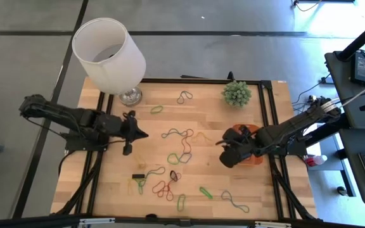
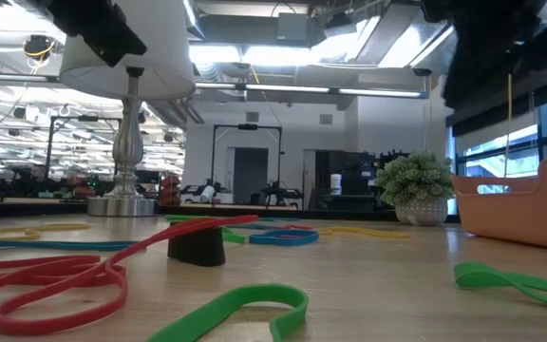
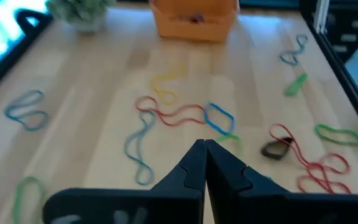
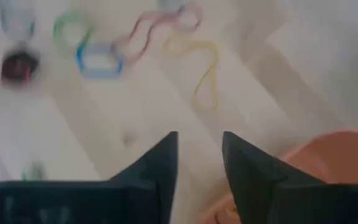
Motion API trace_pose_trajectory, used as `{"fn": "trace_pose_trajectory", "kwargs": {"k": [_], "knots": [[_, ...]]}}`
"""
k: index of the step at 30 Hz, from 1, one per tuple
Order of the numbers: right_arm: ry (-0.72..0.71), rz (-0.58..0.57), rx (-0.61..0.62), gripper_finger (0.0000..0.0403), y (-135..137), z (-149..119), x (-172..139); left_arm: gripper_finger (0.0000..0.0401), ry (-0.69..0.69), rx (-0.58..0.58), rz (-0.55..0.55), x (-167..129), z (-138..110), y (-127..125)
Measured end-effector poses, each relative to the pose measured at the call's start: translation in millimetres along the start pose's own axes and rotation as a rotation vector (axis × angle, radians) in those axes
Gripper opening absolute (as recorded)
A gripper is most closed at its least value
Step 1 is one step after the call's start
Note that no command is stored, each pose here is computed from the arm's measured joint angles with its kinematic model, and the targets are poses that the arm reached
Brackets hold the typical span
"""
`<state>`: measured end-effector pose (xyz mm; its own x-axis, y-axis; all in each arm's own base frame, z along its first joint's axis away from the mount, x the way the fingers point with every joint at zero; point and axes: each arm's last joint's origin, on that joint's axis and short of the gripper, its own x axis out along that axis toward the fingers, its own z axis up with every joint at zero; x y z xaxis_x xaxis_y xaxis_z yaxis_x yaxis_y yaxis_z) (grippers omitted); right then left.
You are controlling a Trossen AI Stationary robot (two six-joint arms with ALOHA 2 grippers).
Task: Pick and place rubber bands into bin
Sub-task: Put the black rubber band into the orange bin
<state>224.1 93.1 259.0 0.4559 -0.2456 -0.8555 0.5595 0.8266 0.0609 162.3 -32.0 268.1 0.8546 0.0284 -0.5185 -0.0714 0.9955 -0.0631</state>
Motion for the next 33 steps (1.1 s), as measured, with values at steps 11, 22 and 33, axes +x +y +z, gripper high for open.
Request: {"fn": "trace_pose_trajectory", "kwargs": {"k": [11, 22, 33], "knots": [[0.050, 0.077, -0.268, 0.0025, -28, -16, -9, 0.0005, 0.446, -0.133, 0.021, 44, 5, -51], [-0.074, 0.228, -0.218, 0.0019, -72, -46, -10, 0.0075, 0.680, -0.368, 0.082, 62, -21, -76], [-0.103, 0.315, -0.224, 0.0010, -80, -53, -10, 0.0136, 0.852, -0.225, 0.078, 82, -58, -108]]}}
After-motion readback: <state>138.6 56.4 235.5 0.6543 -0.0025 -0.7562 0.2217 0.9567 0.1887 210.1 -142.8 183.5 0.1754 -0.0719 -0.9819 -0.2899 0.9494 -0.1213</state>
